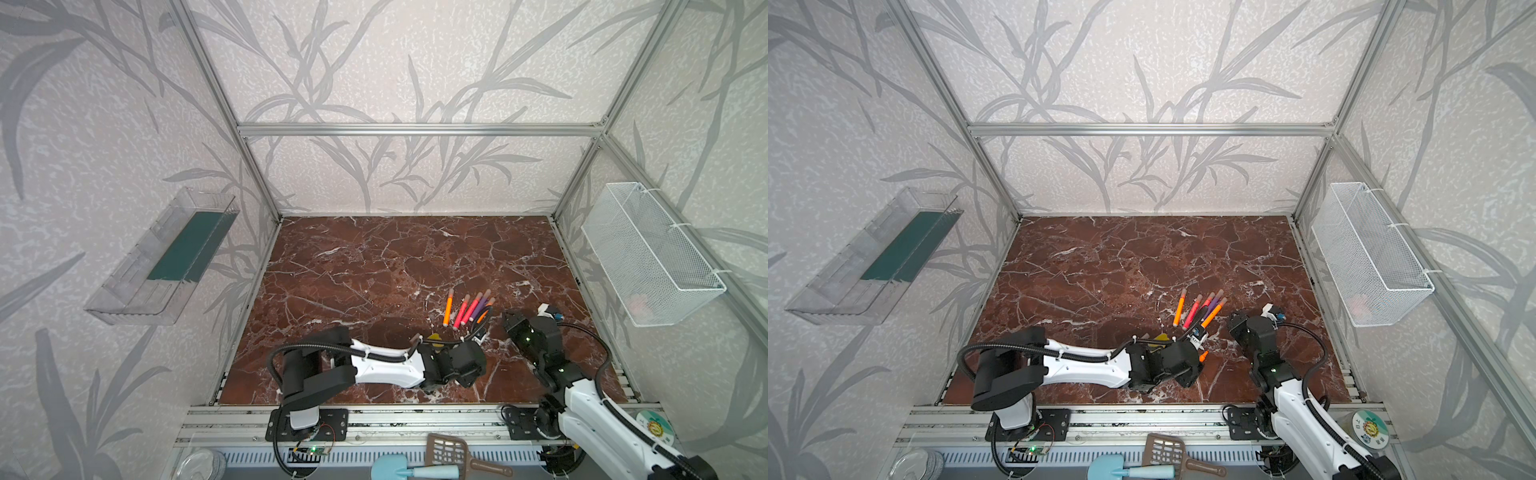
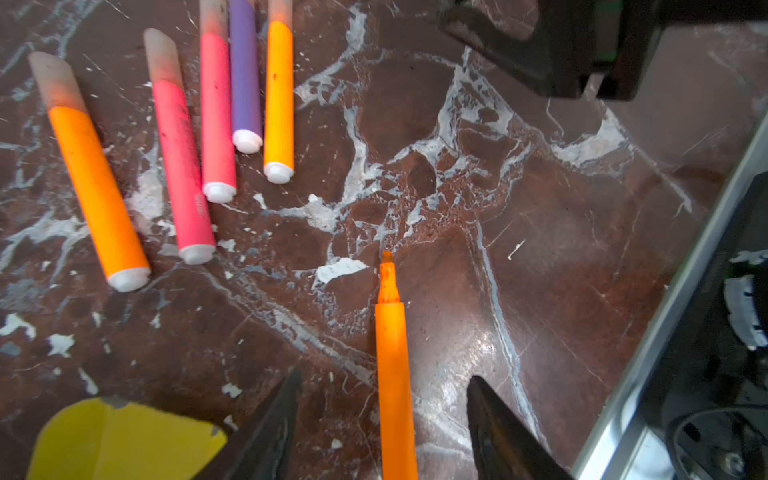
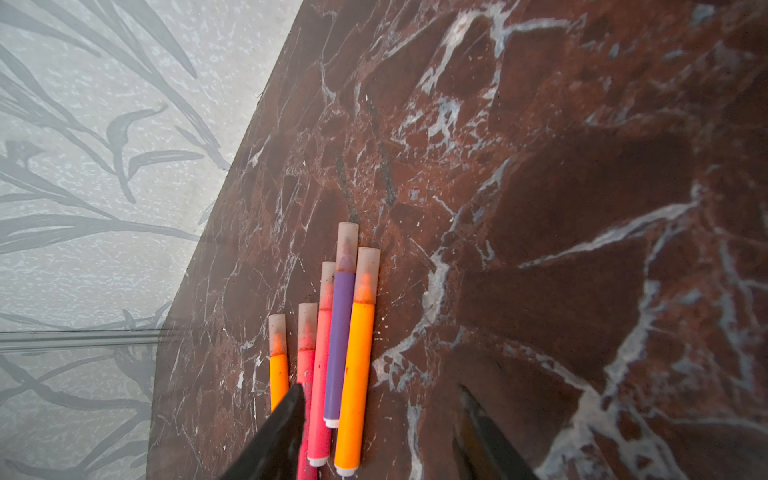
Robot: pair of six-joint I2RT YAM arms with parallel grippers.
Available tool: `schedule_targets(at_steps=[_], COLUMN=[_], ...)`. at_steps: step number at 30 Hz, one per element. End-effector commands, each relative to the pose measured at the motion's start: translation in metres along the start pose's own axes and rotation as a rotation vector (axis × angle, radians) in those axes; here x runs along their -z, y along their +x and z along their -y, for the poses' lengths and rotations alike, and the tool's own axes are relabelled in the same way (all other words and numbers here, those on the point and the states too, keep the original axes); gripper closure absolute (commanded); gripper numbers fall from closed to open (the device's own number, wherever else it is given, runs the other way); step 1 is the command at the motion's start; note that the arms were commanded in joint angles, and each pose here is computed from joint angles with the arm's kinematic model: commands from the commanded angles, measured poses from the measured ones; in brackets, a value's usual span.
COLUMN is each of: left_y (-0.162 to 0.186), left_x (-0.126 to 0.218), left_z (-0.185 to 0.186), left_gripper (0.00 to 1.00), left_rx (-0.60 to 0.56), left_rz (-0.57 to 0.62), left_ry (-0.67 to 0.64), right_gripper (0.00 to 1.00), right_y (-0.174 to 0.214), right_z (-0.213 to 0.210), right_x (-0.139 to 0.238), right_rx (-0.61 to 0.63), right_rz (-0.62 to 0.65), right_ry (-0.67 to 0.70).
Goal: Insert the pens into the pen caps
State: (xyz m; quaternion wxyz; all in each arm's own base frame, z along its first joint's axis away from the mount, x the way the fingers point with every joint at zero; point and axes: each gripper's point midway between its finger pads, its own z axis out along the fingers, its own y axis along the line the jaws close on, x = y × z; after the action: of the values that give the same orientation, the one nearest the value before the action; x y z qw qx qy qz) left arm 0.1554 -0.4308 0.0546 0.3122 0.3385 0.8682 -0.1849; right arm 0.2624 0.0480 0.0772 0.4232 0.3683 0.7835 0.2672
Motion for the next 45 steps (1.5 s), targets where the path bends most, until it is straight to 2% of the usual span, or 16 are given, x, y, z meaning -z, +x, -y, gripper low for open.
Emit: schedule_targets(at_steps=[1,14,22,27,31,33,38,45], left_y=[0.007,0.042,0.047,0.049,0.049,0.046,0.031,-0.006], left_x=[-0.004,-0.013,-0.018,-0.017,-0.018,-0.018,-0.006,0.037], left_z=[-0.007,0.012,0.007,-0.006,-0.01,-0.014,-0.026,-0.047], left_gripper=[0.37,0.44,0.61,0.8,0.89,0.93,0.95,1.0], left_rx=[-0.009,-0.049,-0.041,-0.04,-0.047,-0.04,0.03,0.125], left_rz=[-0.035,-0.136,-0.157,-0.161,-0.16,-0.149,-0.098,0.102], left_ry=[-0.075,-0.068,-0.1,-0.181,-0.201,-0.2,-0.143,-0.075], right_gripper=[0.45,0.44,0.44,0.44,0.44,0.44,0.41,0.32], right_y=[0.0,-0.003,-0.001,0.0,0.0,0.0,0.005,0.038], right_z=[0.014,0.015,0.013,0.01,0.002,-0.001,-0.025,-0.085], right_x=[0.004,0.01,0.011,0.013,0.015,0.016,0.019,0.032], right_rx=[0.019,0.009,0.009,0.01,0.034,0.047,0.117,0.322], right_rz=[0.013,0.043,0.032,0.023,0.016,0.013,-0.03,-0.07], right_ry=[0.044,0.015,0.007,-0.009,-0.041,-0.058,-0.139,-0.284])
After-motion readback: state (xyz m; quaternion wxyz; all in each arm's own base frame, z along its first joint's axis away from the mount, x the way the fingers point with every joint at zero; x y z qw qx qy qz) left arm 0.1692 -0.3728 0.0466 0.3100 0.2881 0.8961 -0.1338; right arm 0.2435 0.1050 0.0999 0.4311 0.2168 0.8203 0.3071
